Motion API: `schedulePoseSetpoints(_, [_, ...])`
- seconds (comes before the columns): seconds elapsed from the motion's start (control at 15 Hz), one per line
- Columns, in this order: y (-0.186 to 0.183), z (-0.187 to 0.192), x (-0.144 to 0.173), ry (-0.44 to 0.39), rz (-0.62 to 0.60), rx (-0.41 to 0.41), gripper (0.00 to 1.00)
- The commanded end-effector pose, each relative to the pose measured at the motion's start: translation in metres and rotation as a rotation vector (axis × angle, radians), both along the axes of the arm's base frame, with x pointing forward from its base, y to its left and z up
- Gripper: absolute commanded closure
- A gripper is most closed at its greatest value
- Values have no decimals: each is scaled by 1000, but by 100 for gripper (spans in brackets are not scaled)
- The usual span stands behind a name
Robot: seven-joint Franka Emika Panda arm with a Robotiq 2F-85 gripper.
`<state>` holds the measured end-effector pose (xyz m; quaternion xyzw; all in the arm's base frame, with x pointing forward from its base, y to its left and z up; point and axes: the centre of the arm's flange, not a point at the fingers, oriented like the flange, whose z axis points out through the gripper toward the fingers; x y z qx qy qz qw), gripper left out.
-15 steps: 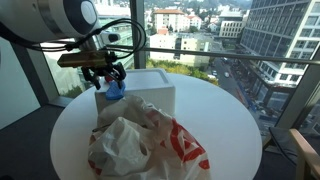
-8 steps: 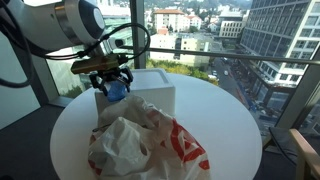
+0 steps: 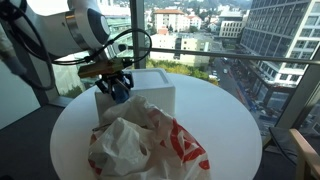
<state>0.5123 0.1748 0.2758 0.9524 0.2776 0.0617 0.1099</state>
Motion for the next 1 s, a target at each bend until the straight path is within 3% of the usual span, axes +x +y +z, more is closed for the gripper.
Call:
schedulePoseSetpoints(0.0, [11, 17, 2, -20, -11, -15, 70])
schedulePoseSetpoints(0.27, [9, 43, -16, 23, -82, -53, 98])
schedulePoseSetpoints(0.6, [-16, 52, -44, 186, -284, -108, 95])
schedulePoseSetpoints(0.93, [-42, 19, -59, 411, -457, -109, 95])
